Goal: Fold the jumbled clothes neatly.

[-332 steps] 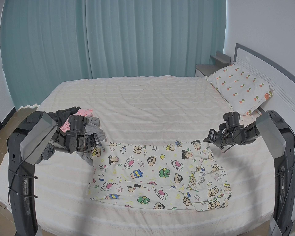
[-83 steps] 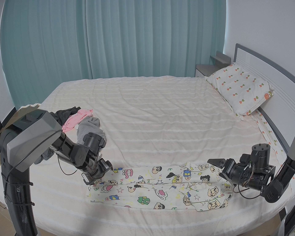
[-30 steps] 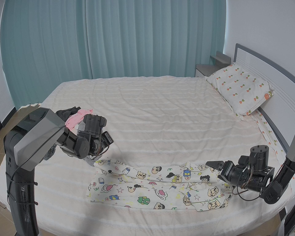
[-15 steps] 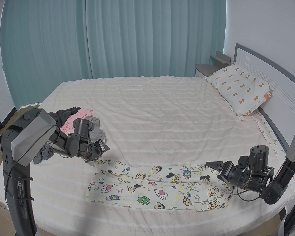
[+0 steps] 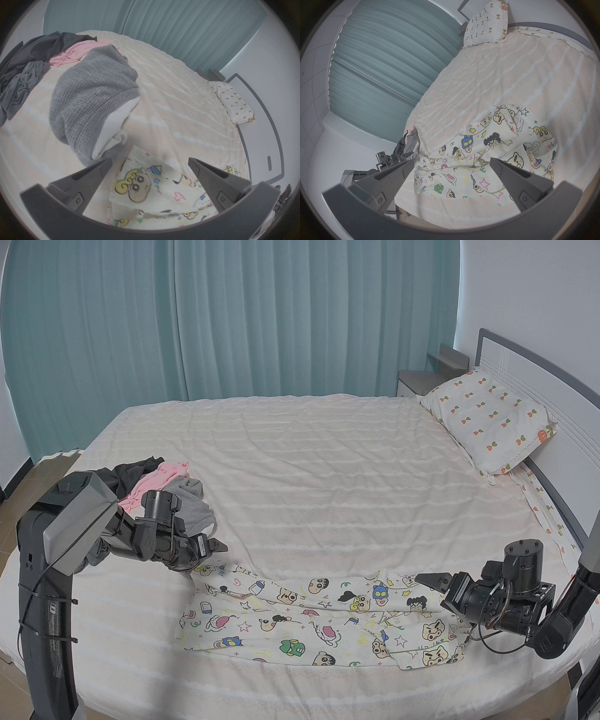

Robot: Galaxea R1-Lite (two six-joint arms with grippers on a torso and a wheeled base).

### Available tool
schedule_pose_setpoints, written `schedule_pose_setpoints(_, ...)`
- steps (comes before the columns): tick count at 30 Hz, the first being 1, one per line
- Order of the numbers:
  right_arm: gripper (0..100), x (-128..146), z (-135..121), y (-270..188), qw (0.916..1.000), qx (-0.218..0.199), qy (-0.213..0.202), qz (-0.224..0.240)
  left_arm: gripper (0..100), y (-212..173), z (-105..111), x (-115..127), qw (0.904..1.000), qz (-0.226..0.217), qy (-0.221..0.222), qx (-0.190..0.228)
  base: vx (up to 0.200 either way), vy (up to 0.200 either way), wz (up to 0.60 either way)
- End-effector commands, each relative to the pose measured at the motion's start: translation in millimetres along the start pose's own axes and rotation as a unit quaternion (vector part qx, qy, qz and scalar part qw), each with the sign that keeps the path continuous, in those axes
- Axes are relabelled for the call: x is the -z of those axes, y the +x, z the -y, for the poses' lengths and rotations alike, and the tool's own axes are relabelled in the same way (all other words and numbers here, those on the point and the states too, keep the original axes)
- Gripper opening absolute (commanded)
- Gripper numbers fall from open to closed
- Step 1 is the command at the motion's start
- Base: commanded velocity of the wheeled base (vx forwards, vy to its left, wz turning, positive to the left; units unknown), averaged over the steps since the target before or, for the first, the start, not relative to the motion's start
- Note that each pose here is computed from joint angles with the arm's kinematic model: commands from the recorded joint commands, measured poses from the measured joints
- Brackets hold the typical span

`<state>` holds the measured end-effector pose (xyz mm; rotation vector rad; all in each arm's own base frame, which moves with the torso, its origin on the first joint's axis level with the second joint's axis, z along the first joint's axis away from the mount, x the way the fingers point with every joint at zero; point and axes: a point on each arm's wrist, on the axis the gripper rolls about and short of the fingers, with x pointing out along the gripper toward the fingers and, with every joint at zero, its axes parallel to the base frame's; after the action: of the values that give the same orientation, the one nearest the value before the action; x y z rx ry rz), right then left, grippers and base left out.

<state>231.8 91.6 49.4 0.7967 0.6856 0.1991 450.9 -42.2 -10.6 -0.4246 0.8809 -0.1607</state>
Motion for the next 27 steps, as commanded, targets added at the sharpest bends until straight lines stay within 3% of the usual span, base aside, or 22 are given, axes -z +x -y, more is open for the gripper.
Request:
schedule_pose_setpoints(1, 100, 4, -2, 1, 1.0, -0.002, -0.004, -0.007, 100, 22, -10, 8, 0.9999, -0.012, -0.003, -0.008, 0.0, 0.0, 0.0)
schedule_pose_setpoints(11, 100, 6, 1, 4, 0.9999, 0.006, -0.003, -0.009, 100, 28, -11, 12, 0.9998, -0.018, -0.004, -0.01, 0.0, 0.0, 0.0)
schedule_pose_setpoints(12, 100, 5, 1, 5, 1.0, 0.005, -0.004, -0.007, 0, 28, -10, 11, 0.9998, -0.015, -0.003, -0.01, 0.0, 0.0, 0.0)
schedule_pose_setpoints(18, 100, 7, 2, 4, 1.0, 0.001, -0.004, -0.005, 0, 29, -13, 6, 0.9995, 0.002, -0.006, -0.031, 0.0, 0.0, 0.0)
schedule_pose_setpoints(27, 100, 8, 4, 5, 1.0, 0.0, -0.005, -0.004, 0, 12, -6, -5, 0.9994, 0.019, -0.014, -0.027, 0.0, 0.0, 0.0)
